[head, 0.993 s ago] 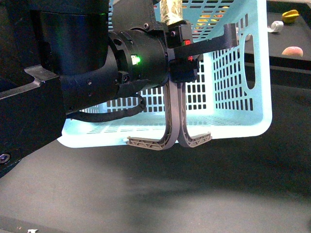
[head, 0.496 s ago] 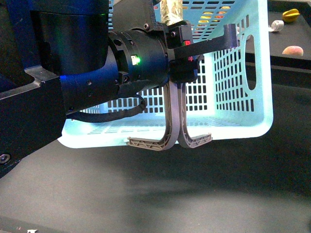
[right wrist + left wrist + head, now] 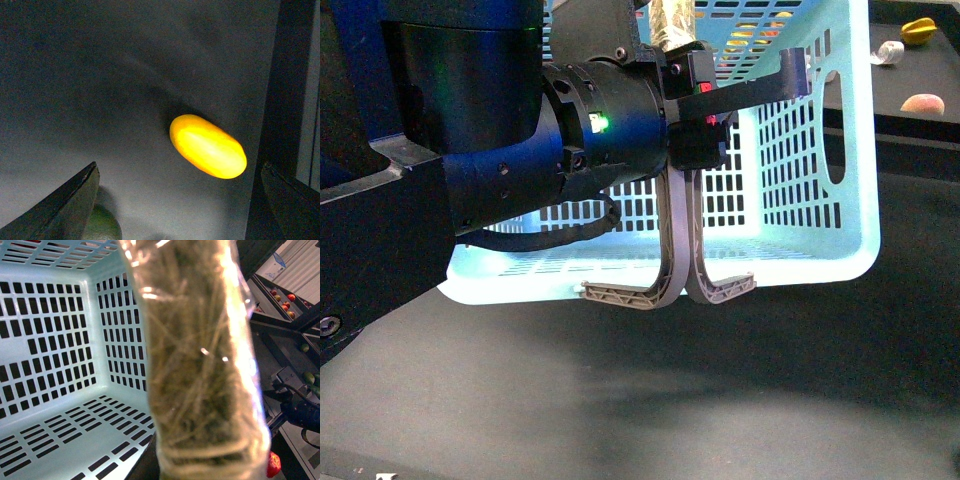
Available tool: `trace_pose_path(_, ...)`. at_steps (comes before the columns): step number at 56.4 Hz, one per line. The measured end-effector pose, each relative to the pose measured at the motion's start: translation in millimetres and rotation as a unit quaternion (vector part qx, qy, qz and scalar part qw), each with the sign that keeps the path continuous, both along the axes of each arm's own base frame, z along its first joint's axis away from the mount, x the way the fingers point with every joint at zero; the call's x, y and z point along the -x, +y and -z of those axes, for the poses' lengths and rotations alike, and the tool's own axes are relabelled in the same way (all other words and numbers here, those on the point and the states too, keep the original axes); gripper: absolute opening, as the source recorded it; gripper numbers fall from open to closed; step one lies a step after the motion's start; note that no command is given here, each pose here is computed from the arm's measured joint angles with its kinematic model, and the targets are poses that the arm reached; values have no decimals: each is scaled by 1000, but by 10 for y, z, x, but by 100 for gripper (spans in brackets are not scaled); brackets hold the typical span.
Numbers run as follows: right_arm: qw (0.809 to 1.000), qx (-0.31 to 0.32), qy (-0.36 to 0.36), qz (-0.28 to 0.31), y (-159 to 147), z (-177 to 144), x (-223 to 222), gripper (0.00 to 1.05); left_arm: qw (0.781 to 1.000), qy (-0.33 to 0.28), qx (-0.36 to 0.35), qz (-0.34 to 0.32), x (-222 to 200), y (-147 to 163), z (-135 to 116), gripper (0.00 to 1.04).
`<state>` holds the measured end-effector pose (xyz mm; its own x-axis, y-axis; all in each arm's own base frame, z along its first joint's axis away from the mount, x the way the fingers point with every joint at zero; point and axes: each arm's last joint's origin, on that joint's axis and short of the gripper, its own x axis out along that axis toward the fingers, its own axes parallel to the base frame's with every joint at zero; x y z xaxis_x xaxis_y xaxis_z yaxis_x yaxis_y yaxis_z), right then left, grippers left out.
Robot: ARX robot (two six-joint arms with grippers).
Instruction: Pick mango with right arm and hold basket with left
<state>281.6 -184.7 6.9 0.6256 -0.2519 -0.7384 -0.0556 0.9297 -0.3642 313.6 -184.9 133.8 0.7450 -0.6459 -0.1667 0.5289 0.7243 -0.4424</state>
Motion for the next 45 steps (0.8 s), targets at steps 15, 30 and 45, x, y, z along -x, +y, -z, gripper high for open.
trace_pose_path(15, 996, 33, 62, -57, -133, 174, -48, 96, 1000, 0, 0, 0, -1, 1, 0, 5)
trace_pose_path(30, 990, 66, 97, -73, -420, 269, -133, 96, 1000, 0, 0, -1, -1, 1, 0, 5)
trace_pose_path(45, 988, 63, 132, -55, -707, 398, -141, 96, 1000, 0, 0, 0, -1, 1, 0, 5)
